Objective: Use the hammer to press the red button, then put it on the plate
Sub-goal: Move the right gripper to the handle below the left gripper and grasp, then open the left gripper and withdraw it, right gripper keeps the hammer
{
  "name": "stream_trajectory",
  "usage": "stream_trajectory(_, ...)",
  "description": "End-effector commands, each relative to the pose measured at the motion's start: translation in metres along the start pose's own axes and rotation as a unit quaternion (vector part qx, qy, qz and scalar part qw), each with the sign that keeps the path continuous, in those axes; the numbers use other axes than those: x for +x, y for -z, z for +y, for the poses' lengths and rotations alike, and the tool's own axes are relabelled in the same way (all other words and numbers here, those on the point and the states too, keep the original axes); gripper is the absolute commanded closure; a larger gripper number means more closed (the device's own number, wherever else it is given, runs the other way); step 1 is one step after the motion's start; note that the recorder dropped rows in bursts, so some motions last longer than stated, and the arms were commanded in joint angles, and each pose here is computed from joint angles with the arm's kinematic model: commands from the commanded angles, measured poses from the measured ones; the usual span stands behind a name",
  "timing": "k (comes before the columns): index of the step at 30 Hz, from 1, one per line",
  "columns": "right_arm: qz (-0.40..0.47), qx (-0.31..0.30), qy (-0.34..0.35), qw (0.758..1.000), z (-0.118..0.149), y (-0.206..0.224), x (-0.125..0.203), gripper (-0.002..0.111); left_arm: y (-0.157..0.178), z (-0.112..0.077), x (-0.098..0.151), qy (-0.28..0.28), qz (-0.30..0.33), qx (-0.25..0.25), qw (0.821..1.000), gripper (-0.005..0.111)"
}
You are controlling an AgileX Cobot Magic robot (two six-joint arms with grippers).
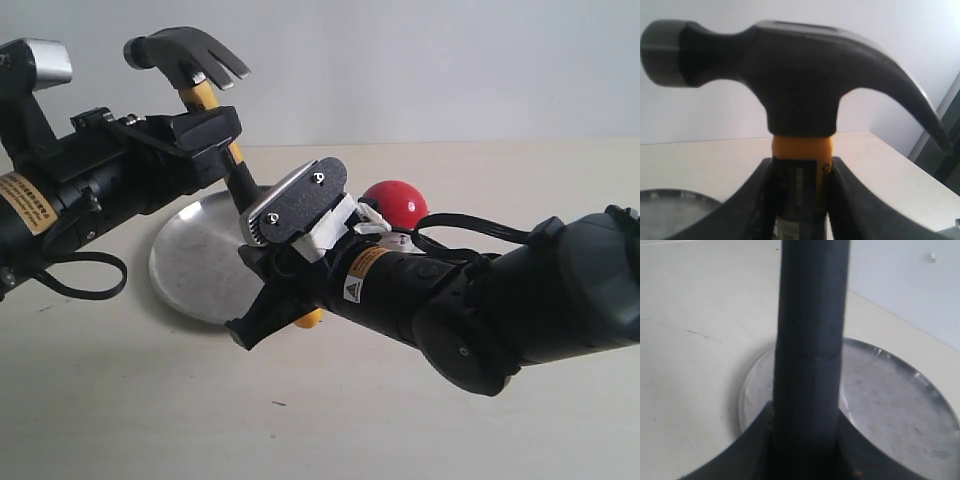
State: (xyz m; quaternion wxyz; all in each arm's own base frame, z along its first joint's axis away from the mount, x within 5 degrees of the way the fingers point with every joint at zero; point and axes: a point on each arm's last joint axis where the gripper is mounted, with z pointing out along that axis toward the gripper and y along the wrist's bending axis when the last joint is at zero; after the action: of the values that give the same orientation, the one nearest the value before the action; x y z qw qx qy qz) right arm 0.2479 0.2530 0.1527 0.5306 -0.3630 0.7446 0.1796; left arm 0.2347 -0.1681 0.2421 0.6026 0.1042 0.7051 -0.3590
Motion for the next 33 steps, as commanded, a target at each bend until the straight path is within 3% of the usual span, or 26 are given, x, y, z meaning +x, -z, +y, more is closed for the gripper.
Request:
stream_trajectory(1,0.015,-0.004,0.001,1.000,0.001,-0.001,0.002,0.108,0.001,-0.006,-0.014,-0.004,-0.049,0.021,0.999,0.107)
stream_trajectory(9,0.025,-0.005,0.001,1.000,0.001,-0.001,0.003,0.108,0.001,-0.009,-0.013,-0.017,-0.044,0.038,0.998,0.105)
stream_trajectory(12,0.024,-0.004,-0.003,1.000,0.001,-0.001,0.003,0.108,0.001,-0.009,-0.013,-0.019,-0.040,0.038,0.998,0.092)
stream_trajectory(17,0.017,0.018,-0.047,0.999,-0.003,-0.001,0.002,0.108,0.001,-0.009,-0.012,-0.023,-0.039,0.038,0.998,0.059)
stream_trajectory(20,0.012,0.024,-0.071,0.997,-0.004,-0.001,0.001,0.108,0.001,-0.009,-0.012,-0.023,-0.039,0.038,0.998,0.049)
stream_trajectory(33,-0.036,0.078,-0.173,0.981,-0.016,0.008,-0.016,0.108,0.001,-0.007,-0.009,-0.089,-0.018,0.024,0.996,0.047)
